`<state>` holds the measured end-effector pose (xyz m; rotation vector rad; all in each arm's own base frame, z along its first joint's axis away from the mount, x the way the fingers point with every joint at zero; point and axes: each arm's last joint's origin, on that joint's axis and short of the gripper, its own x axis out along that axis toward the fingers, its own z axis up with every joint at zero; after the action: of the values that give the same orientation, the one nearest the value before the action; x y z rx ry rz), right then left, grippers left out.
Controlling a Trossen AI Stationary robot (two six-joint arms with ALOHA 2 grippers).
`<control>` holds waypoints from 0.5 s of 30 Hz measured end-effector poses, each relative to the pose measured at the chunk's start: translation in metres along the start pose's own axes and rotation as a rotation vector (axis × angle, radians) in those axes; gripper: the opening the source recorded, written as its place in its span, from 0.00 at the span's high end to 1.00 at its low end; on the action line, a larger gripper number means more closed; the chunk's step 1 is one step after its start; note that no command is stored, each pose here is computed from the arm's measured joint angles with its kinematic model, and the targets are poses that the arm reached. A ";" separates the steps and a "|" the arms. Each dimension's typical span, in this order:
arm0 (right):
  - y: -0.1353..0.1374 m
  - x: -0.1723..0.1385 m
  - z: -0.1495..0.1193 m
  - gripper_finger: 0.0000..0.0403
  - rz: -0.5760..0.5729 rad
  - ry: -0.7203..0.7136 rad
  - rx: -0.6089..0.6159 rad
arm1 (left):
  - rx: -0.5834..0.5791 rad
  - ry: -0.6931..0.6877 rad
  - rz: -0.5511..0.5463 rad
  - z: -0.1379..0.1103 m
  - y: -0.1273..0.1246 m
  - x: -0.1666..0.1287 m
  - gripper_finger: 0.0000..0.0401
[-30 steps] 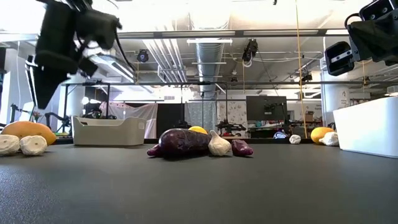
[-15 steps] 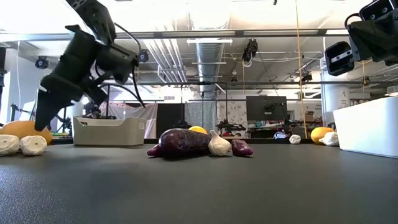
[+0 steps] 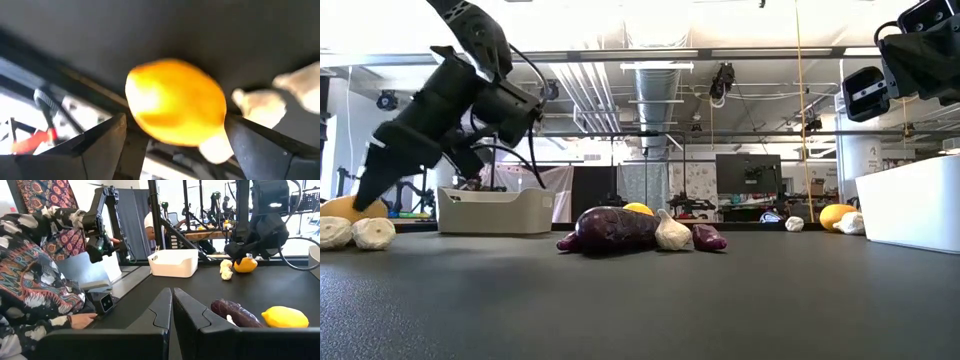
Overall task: Sort produce into baskets
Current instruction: Put the top left lemon into the top white bin
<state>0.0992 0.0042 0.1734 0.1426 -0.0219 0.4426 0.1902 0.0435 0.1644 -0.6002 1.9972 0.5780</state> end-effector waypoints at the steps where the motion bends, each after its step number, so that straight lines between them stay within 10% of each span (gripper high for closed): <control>1: 0.000 0.000 0.000 0.97 0.000 0.000 0.000 | -0.005 0.011 0.007 -0.003 0.001 -0.001 0.20; 15: 0.000 0.000 0.000 0.97 0.000 0.000 0.000 | -0.229 -0.082 -0.080 -0.013 0.003 -0.006 0.20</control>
<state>0.0992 0.0041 0.1734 0.1426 -0.0220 0.4424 0.1824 0.0395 0.1760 -0.7787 1.8356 0.7760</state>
